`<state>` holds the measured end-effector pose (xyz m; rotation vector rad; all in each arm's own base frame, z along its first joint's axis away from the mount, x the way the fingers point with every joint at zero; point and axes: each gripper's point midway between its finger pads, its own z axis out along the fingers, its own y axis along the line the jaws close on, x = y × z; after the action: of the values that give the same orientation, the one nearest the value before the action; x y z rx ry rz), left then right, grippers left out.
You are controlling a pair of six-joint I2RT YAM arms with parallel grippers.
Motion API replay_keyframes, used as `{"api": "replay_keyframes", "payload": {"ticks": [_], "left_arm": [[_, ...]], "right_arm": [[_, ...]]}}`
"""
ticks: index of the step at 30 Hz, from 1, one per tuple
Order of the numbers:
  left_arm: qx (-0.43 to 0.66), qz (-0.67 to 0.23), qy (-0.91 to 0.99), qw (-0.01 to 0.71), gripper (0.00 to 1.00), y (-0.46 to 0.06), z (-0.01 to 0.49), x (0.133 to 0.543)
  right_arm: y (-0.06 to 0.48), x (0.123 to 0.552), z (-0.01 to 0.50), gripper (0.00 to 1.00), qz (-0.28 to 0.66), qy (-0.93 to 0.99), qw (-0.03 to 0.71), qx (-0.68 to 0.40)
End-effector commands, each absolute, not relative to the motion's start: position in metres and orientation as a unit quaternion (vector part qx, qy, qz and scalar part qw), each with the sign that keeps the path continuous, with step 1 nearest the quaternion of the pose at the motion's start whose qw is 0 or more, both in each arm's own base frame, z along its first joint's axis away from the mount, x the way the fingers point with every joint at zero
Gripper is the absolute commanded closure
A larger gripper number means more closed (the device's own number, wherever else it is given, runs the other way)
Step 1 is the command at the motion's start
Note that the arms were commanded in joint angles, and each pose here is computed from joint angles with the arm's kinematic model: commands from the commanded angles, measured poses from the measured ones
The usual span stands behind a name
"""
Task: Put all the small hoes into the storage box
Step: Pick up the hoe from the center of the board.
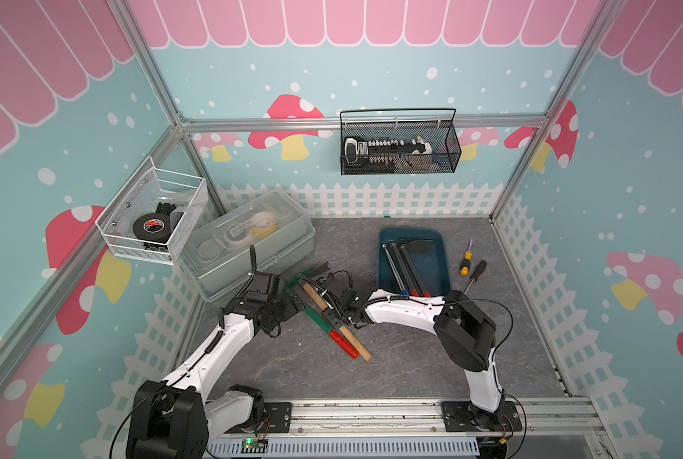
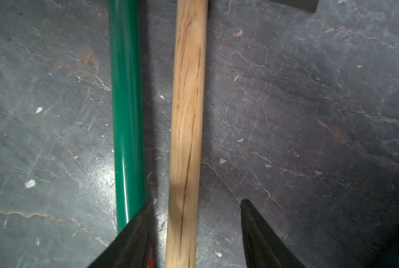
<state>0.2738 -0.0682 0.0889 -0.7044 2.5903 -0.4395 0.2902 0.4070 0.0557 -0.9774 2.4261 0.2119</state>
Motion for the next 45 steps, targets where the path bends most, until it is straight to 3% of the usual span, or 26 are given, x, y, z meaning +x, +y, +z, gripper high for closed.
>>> {"api": "replay_keyframes", "payload": {"ticks": [1,28,45], "left_arm": [[-0.277,-0.144,0.928,0.205,0.01,-0.06,0.084,0.269],[-0.284,-0.135,0.926,0.208,0.01,-0.055,0.081,0.265],[-0.281,-0.137,0.927,0.206,0.01,-0.056,0.082,0.267]], "right_arm": [[0.414,0.295,0.054,0.43,0.068,0.898,0.256,-0.352],[0.434,0.31,0.013,0.61,0.047,0.908,0.237,-0.342],[0.423,0.325,0.049,0.86,0.029,0.901,0.282,-0.329]]}}
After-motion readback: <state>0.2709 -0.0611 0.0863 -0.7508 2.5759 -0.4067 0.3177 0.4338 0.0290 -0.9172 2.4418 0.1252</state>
